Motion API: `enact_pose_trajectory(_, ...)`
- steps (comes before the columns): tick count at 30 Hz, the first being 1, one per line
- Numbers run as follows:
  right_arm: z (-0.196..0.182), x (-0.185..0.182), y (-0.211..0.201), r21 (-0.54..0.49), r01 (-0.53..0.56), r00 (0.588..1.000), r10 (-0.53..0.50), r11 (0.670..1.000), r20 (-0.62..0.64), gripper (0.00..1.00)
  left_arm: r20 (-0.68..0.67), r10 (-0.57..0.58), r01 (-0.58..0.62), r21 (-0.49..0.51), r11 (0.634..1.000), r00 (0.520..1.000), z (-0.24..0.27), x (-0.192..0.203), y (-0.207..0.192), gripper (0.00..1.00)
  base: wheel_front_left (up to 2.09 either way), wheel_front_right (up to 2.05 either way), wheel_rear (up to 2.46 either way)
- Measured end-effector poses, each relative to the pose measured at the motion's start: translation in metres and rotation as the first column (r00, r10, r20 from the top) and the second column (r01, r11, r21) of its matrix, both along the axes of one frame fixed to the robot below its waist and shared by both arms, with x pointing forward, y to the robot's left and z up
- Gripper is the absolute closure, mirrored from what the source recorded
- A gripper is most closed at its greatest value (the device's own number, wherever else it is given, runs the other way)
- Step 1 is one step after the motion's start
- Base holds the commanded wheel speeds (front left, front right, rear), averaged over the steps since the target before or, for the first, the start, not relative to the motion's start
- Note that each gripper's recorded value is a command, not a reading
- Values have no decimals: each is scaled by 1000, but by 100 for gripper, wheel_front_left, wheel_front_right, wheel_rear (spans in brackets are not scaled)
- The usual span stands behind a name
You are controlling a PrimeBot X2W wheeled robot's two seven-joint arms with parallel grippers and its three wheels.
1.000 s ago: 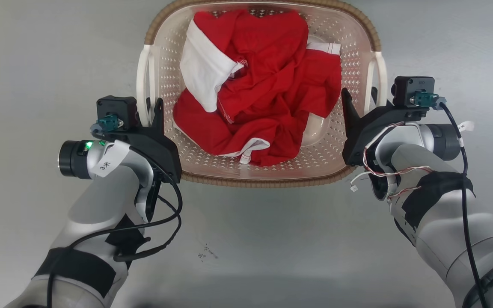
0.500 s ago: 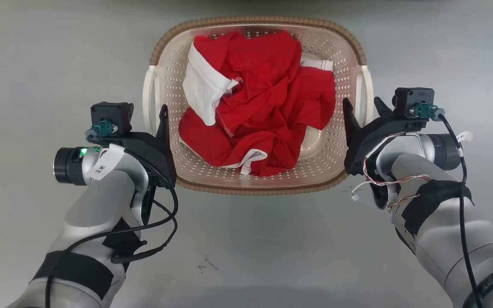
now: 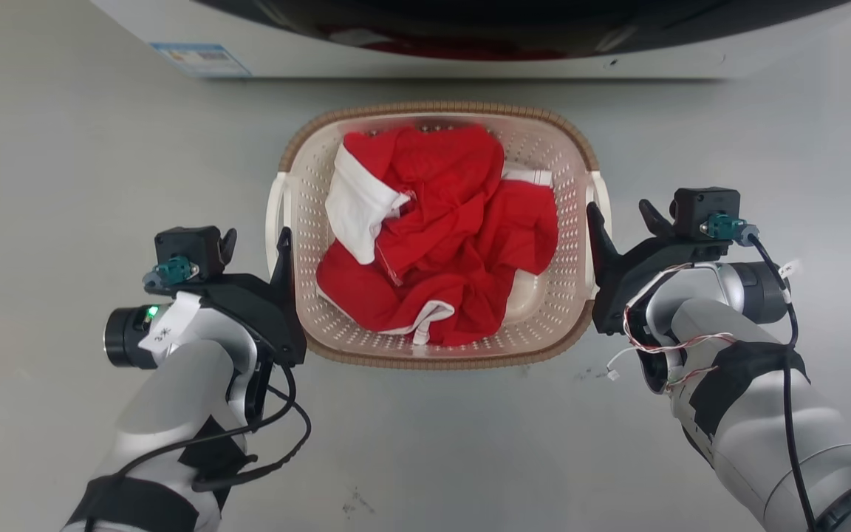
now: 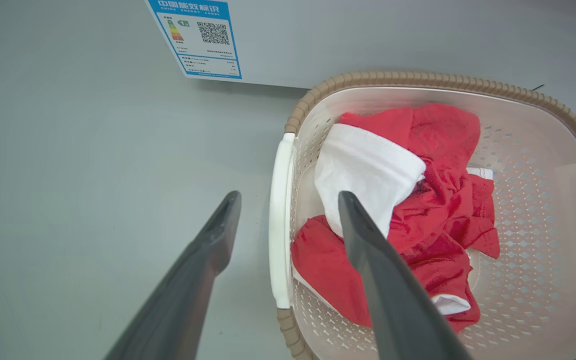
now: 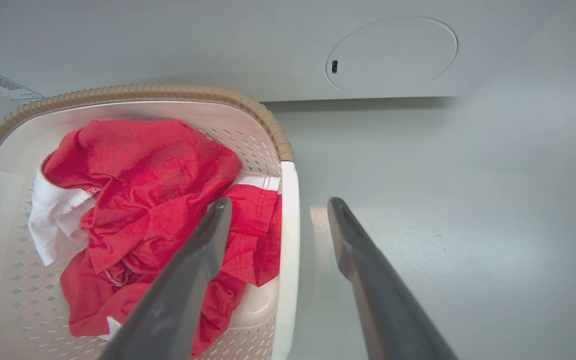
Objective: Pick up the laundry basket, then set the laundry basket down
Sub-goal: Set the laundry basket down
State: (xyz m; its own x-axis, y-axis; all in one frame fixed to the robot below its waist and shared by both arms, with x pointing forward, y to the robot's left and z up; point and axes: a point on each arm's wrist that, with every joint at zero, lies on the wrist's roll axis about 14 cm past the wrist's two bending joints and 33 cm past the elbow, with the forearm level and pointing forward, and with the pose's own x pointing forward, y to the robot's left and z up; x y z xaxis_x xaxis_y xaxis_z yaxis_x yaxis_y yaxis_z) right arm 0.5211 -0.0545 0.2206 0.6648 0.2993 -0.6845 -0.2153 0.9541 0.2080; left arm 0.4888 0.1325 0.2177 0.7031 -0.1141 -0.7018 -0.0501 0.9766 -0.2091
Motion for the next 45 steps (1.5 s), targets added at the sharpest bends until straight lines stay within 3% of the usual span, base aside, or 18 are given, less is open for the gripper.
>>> enact_pose_trajectory(13,77,3,3,57,21,990,-29,998,135,0,157,104,-92,-82,992,982,73,4,1,0,0,0,0)
enact_pose_trajectory(20,112,-15,12,98,-4,982,-14,995,190,0,243,108,-91,-79,993,964,108,-8,4,0,0,0,0)
enact_pose_trajectory(36,169,-75,14,182,30,955,-82,983,285,0,371,82,-65,-60,996,925,157,-84,10,0,0,0,0)
enact_pose_trajectory(45,191,-118,6,208,43,930,-115,977,349,0,468,85,-69,-52,996,879,189,-122,13,0,0,0,0)
